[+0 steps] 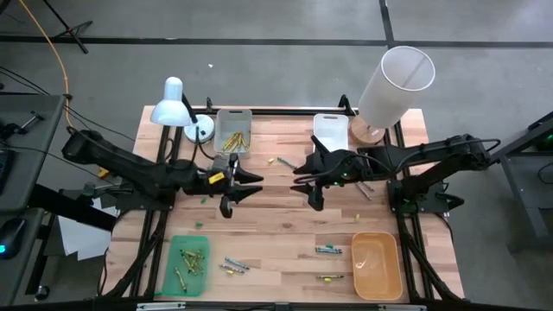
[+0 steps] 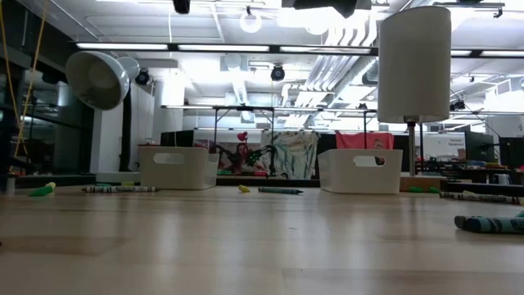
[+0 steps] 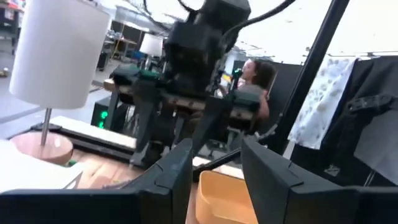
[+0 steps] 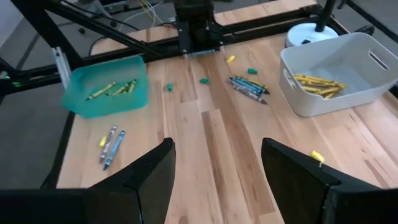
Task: Sort crayons
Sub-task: Put the green crayon into the green bin
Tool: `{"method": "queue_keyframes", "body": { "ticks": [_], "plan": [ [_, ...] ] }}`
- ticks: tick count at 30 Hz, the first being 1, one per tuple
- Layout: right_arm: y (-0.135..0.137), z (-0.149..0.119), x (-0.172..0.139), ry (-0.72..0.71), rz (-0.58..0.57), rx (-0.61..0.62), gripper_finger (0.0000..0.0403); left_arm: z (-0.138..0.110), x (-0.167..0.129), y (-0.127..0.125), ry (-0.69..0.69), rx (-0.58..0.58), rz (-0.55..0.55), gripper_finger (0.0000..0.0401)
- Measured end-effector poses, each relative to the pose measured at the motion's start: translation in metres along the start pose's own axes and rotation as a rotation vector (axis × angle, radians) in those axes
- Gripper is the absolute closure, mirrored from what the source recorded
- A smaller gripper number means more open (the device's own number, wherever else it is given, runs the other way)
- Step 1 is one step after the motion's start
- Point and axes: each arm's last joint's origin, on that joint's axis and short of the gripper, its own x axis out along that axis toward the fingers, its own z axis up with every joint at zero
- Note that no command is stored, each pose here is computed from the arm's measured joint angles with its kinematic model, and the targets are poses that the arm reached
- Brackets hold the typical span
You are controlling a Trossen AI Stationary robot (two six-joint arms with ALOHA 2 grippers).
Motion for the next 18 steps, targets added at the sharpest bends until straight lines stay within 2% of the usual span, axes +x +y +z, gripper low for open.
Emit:
{"method": "queue_keyframes", "body": {
  "ticks": [13, 15, 18],
  "plan": [
    [0.003, 0.004, 0.0, -0.04, 0.04, 0.035, 0.0171, -0.005, -0.001, 0.002, 0.023, 0.08, 0.032, 0.0275],
    [0.006, 0.003, -0.001, -0.018, 0.086, 0.066, 0.0171, -0.005, -0.001, 0.002, 0.024, 0.082, 0.033, 0.0275],
    [0.018, -0.002, -0.003, 0.046, 0.214, 0.152, 0.0171, -0.005, -0.001, 0.002, 0.026, 0.099, 0.034, 0.0275]
  ]
}}
